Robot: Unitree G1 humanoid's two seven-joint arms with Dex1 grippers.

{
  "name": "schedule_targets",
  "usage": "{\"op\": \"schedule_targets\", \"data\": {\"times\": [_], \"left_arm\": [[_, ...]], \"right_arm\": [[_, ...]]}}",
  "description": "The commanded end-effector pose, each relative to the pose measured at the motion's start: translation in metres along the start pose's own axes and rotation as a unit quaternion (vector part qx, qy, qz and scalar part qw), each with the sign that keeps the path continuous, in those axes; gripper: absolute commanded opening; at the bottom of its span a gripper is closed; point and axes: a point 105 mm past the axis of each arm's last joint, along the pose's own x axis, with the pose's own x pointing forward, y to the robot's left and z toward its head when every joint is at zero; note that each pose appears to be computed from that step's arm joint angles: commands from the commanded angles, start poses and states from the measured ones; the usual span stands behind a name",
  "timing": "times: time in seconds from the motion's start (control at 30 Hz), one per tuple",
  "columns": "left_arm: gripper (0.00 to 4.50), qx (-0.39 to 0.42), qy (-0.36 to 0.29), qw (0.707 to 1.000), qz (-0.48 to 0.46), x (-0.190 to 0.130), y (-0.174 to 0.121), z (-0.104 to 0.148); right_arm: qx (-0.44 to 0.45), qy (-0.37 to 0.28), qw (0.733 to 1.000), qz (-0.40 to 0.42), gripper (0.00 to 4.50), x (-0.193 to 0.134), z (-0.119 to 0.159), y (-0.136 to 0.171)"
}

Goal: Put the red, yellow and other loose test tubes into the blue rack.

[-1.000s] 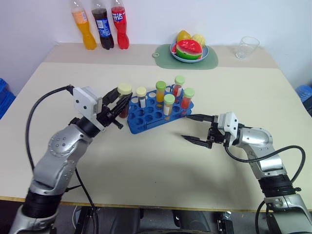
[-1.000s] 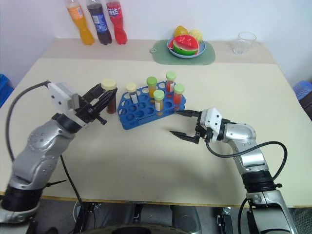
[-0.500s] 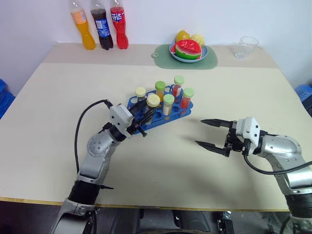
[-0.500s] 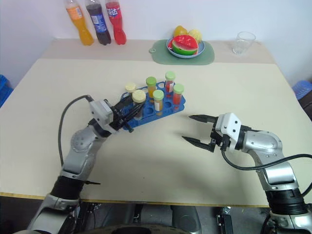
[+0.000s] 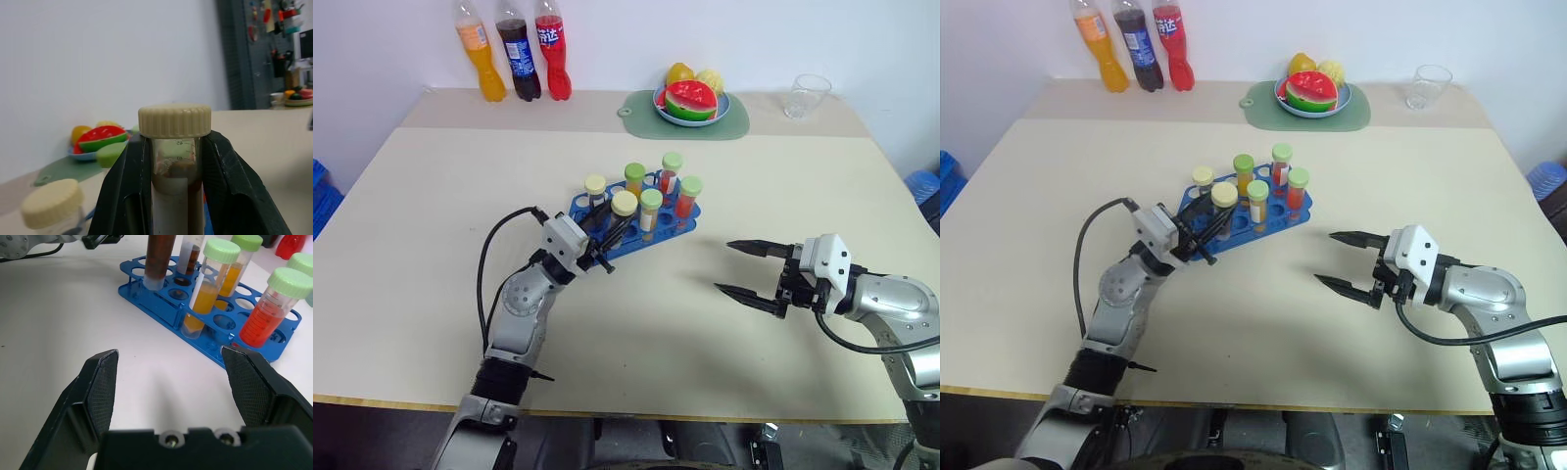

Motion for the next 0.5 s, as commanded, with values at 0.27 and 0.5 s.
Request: {"op": "schedule_targets", "data": {"times": [0.27,0.5], "left_arm": [[0.84,-0.012,0.02,1.0,0.009,-0.004,0.0,-0.015],[0.84,-0.025,0.012,1.0,-0.013,0.004,-0.009,-0.016]], "right_arm": [[-0.018,-0.024,0.999,-0.013,3.7,0.003,0.01,-0.002],[-0.018,-0.023,0.999,-0.022,3.7,0.002,0.01,-0.001]]}}
